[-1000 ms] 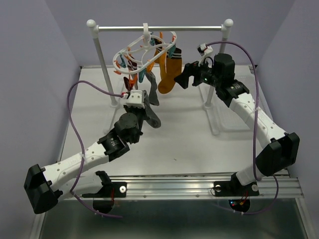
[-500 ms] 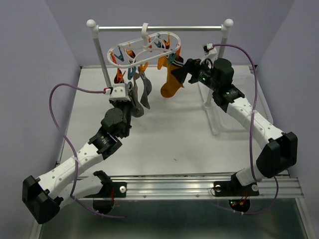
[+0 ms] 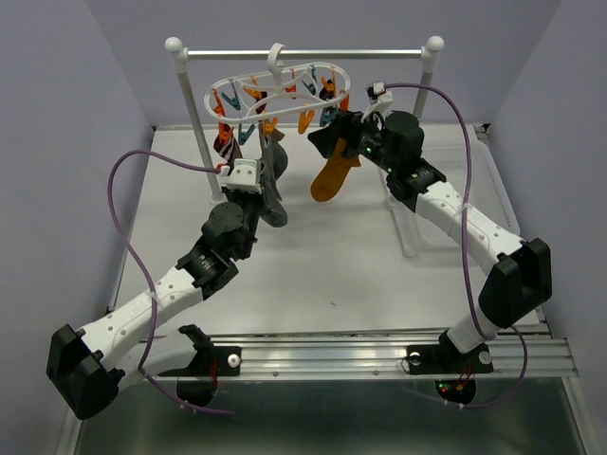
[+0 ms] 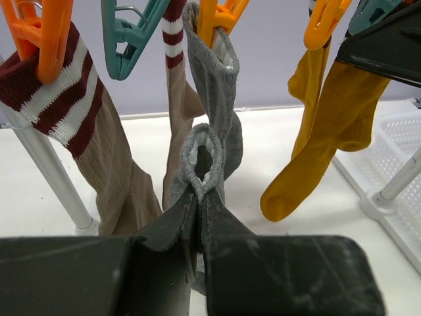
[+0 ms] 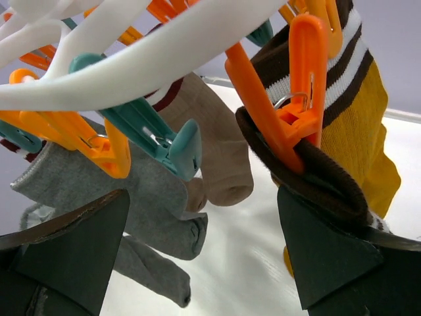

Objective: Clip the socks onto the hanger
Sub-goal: Open the clamp at the hanger.

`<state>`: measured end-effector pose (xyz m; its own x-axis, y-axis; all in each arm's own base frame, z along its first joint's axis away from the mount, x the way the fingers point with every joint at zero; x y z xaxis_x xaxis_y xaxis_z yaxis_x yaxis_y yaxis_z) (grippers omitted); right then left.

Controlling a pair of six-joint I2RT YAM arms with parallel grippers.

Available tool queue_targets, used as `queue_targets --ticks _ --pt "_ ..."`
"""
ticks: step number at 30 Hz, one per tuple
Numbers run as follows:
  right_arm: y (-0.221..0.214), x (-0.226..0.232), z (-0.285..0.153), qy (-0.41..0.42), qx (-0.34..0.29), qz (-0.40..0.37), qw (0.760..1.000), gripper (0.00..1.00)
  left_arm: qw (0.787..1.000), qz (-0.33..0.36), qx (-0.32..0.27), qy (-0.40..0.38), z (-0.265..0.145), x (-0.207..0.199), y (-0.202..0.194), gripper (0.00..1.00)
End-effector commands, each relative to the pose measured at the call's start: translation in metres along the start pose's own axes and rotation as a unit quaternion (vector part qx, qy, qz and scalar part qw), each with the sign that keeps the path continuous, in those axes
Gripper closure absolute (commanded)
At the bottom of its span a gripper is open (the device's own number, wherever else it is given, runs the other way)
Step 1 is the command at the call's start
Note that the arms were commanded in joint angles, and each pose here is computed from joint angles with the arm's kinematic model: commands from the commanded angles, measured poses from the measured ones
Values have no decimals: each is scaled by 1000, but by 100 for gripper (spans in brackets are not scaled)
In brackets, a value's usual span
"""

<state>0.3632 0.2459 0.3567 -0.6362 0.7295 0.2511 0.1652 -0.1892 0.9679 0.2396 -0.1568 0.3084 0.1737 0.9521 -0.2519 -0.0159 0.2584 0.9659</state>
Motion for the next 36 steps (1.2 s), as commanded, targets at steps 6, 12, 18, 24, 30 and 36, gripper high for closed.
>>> queue_targets --ticks 6,12,18,24,30,36 --pt "37 6 9 0 -66 -21 998 0 999 8 -49 5 9 0 27 100" --pt "41 13 11 -16 -78 -33 996 0 999 3 -49 -15 11 -7 28 100" --pt "47 16 7 -83 -96 -50 991 0 998 -11 -58 -25 10 -9 34 100" --pt "52 13 7 -141 -108 -48 983 1 998 -3 -63 -12 10 -5 31 100" --pt "56 16 9 -145 -113 -43 982 4 998 4 -64 -6 12 -4 29 100" --pt "64 16 13 -151 -117 -57 980 4 997 3 -71 7 13 3 30 100"
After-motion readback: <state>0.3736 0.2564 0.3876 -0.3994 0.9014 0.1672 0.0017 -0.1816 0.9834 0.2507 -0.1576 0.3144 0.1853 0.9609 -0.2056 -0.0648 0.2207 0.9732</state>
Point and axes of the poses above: each gripper's point midway between its finger pads, its own z axis out along the fingers, its own x axis along the line the jaws close on, y = z × x, the point moved 8 cm from there along -z, back along the fingers, and after that the axes turned 10 degrees about -z, right-handed, at the moved point
